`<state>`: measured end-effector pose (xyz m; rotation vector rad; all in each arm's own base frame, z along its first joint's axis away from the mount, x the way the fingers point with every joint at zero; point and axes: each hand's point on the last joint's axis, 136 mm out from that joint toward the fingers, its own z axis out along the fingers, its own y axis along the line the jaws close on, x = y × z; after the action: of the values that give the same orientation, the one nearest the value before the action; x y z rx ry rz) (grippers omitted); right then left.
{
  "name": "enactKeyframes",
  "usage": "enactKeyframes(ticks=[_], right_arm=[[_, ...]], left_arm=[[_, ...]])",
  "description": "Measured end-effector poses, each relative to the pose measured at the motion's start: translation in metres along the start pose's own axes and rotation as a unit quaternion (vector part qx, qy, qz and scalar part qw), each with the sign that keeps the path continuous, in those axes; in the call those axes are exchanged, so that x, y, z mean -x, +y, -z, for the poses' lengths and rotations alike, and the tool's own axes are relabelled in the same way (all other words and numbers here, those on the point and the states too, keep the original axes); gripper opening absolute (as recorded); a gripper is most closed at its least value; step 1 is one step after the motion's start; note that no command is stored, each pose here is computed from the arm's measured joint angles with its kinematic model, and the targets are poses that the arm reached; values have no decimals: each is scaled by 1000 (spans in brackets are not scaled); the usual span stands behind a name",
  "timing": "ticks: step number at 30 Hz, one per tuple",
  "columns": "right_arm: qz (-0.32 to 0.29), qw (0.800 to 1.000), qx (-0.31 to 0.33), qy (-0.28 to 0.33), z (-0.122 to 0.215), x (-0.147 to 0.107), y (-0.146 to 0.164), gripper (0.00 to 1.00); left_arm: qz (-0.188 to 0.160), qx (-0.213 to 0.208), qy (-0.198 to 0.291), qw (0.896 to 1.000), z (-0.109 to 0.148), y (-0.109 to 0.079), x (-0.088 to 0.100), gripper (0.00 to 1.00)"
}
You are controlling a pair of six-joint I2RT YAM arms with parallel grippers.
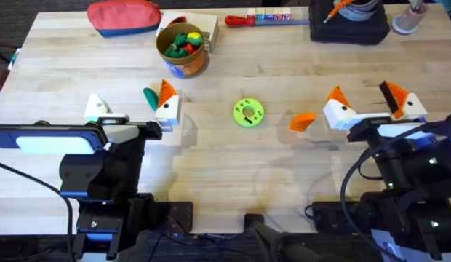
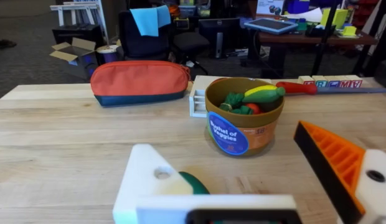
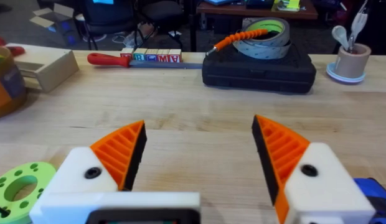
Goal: Pick up the gripper from the table and insert it into the empty holder that is missing its gripper. Then pick up a screw, insert it into the mounting hole, and use the screwdriver to tighten it. Finally, clean up the table by picking up the vegetable and placing it into the bucket.
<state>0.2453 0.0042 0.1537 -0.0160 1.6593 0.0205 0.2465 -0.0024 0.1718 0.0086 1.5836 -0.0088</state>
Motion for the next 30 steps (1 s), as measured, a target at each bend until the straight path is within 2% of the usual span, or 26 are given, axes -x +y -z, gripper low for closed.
enactKeyframes(ticks=[13, 17, 19, 24, 28, 30], right_arm=[[0, 1000, -3, 5, 0, -2, -1, 991], [-16, 1000, -4, 12, 1, -2, -1, 991], [-28, 999, -5, 30, 3, -4, -1, 991], [-43, 994, -8, 102, 11, 3, -1, 992], [-49, 988, -5, 150, 16, 32, 1, 990], [-51, 985, -2, 166, 14, 46, 3, 991]], left_arm=[[0, 0, 1, 1000, 0, 0, 0, 987], [0, 1, 33, 999, 4, 0, -4, 985], [-1, 5, 49, 999, 8, 2, 7, 985], [-7, 39, 126, 991, 15, 14, 46, 986], [-17, 63, 231, 971, 9, 22, 51, 985], [-21, 67, 271, 960, -2, 24, 49, 986]])
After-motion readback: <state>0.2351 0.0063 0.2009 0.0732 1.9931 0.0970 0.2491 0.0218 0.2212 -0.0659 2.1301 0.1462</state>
